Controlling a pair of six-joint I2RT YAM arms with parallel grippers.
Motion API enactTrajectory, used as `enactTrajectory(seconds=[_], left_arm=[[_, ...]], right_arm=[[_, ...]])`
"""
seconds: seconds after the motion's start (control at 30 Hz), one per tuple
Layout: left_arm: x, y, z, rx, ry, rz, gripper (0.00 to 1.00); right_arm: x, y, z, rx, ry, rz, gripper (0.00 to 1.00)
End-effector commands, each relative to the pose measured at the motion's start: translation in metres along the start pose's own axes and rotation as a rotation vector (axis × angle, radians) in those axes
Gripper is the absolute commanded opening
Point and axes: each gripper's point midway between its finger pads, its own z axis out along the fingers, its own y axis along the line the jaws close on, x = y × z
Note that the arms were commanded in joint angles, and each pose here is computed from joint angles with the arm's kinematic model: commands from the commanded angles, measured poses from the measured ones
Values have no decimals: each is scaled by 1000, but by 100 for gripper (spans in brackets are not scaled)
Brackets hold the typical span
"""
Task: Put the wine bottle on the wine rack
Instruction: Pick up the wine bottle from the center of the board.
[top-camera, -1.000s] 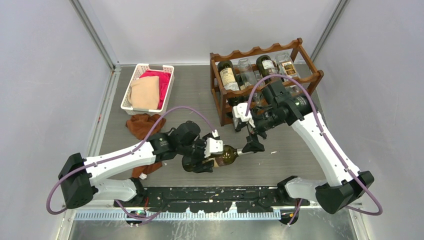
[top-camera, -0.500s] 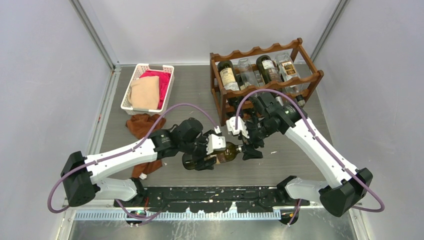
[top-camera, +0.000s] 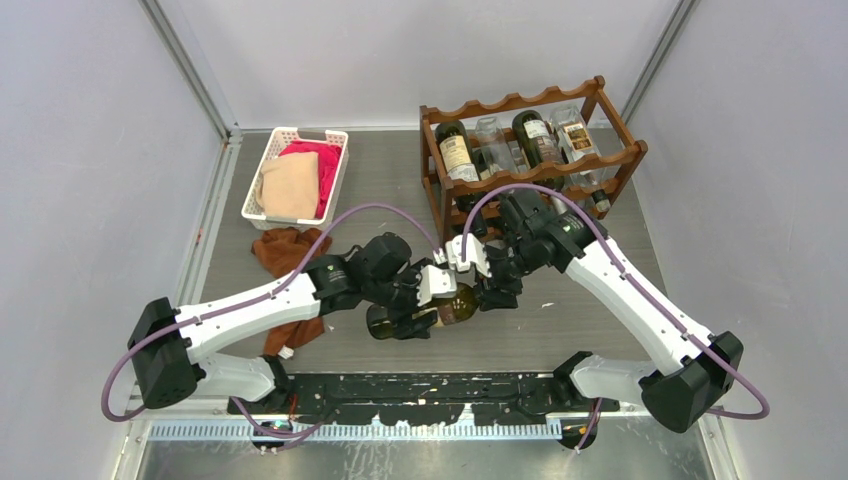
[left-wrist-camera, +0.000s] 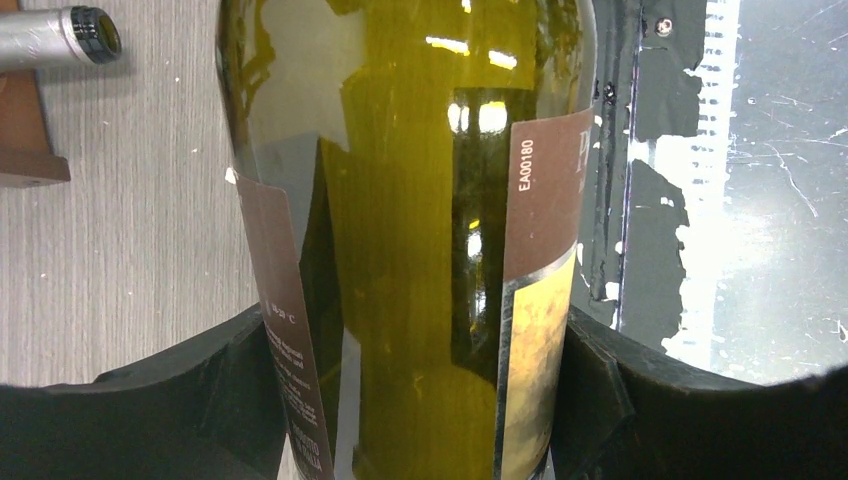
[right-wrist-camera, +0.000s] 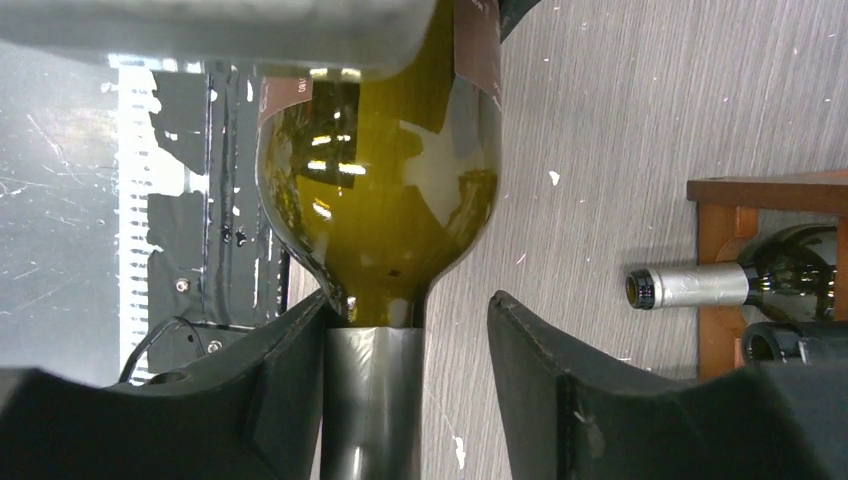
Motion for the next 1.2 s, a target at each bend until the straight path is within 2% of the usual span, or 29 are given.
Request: enactTrajectory(seconds=[0.0,0.07,0.17,0.2,0.27,0.33,0.5,0.57,0.67,0.7,0.83,0.9,1.17], left_arm=[[-58,4,-16,-21,-173,76,0],[-58,4,-16,-21,-173,79,0],[-57,4,-16,-20,-171,85,0],[-57,4,-16,-20,-172,87,0],[-57,4,-15,-17,-175,92,0],[-56,3,-14,-14,-180,96,0],[-53,-1,-10,10,-188,98,6],[-49,-1,-6,16,-180,87,22],[-45,-2,-3,17,-181,72,58],[-43,-1,-2,11,-185,70,67],[-40,0,-6,-23,-222,81,93],[-41,-2,-12,-32,-239,90,99],[-47,-19,-45,-20,-295,168,100]], right_arm=[[-3,-2,-1,25,-9,-19,57],[-2,-1,-2,25,-6,-19,50],[-1,4,-3,6,-6,-29,49],[-1,6,-3,-2,-9,-32,43],[-3,10,-3,-19,-21,-30,21],[-6,16,-4,-45,-36,-34,9],[-14,26,-6,-81,-81,-8,2],[-17,26,-8,-81,-106,26,1],[-17,28,-9,-87,-135,57,1],[-17,28,-10,-85,-143,68,1],[-16,27,-14,-67,-183,112,1],[-15,26,-16,-60,-200,130,1],[-10,34,-22,-59,-237,164,1]])
